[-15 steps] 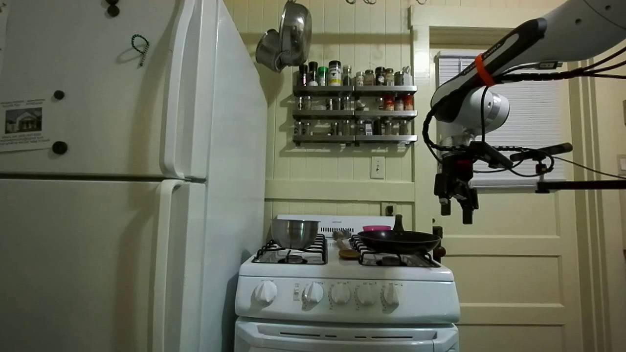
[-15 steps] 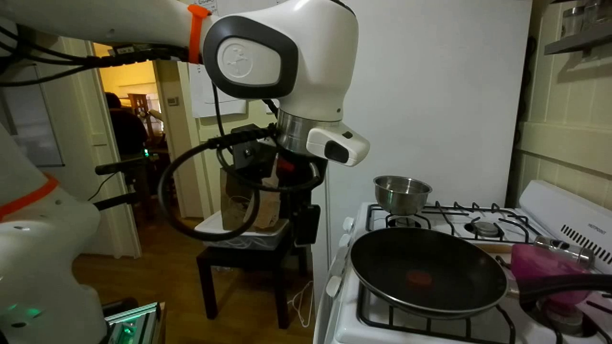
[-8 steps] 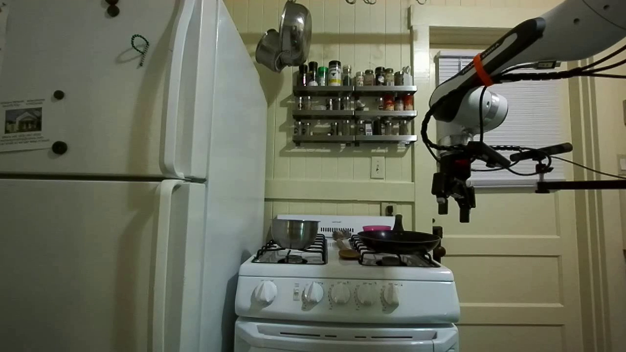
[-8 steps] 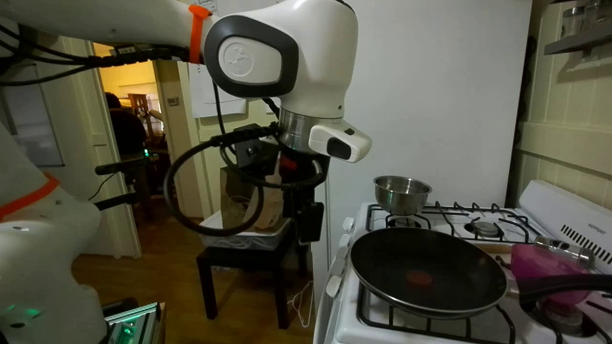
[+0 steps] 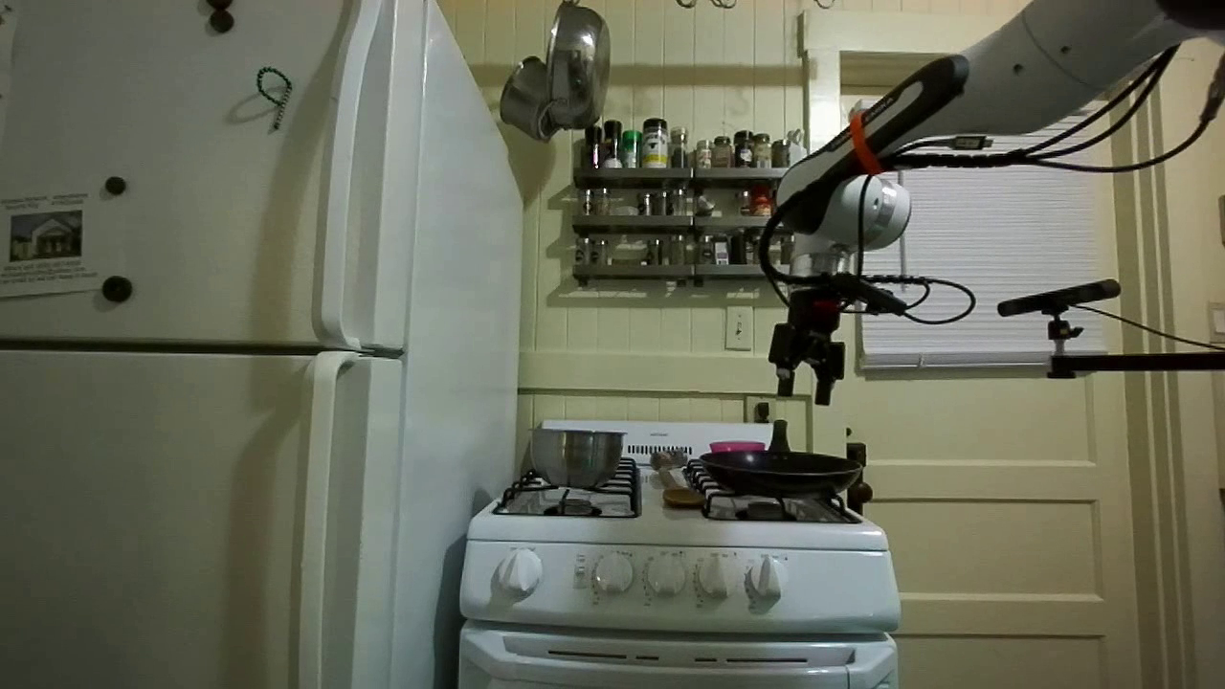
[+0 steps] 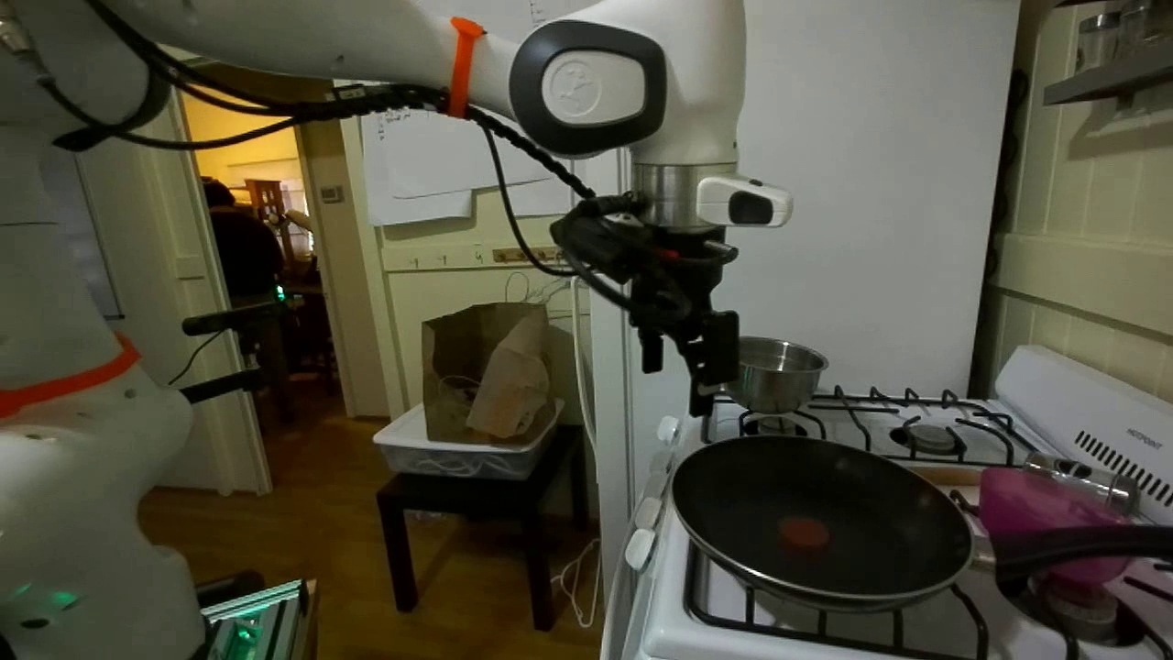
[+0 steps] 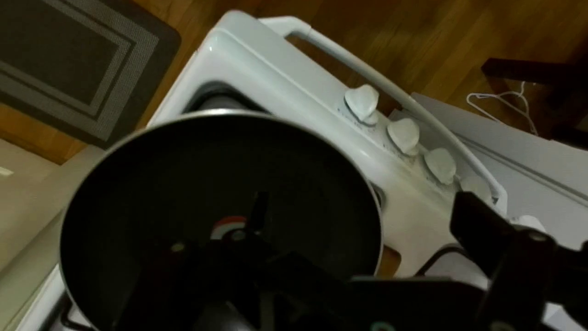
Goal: Use the wooden spoon to stir the black pan.
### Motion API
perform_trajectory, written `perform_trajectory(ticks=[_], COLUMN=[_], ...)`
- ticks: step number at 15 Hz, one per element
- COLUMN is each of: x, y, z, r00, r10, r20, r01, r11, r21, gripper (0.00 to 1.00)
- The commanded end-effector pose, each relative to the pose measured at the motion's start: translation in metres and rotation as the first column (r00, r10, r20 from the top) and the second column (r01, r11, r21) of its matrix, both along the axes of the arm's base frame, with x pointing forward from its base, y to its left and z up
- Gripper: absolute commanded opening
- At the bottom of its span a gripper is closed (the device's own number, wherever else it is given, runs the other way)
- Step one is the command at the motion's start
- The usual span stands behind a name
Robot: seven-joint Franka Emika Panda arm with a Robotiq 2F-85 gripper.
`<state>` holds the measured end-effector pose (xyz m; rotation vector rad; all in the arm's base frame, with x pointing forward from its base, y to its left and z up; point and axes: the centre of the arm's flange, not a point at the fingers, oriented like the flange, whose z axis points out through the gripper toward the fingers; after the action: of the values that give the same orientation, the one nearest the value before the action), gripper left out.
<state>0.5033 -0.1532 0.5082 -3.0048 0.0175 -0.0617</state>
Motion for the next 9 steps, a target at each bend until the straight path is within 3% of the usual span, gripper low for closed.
perform_trajectory(ticks=[1,6,7,9], x=[0.08,0.156,0.112,0.133], y=[-0.005,-0.013,-0.005,-0.007], z=[0.012,0.008,0.005,-0.002], r00=[1.0,0.991,0.996,0.993], r10=[-0.027,-0.126,-0.077,-0.099], r20=[0.014,0.048,0.055,0.06], r01=[0.027,0.127,0.079,0.101], r11=[1.0,0.992,0.996,0.994], r21=[0.003,-0.019,-0.045,-0.043], gripper=[1.0,1.0,1.0,1.0])
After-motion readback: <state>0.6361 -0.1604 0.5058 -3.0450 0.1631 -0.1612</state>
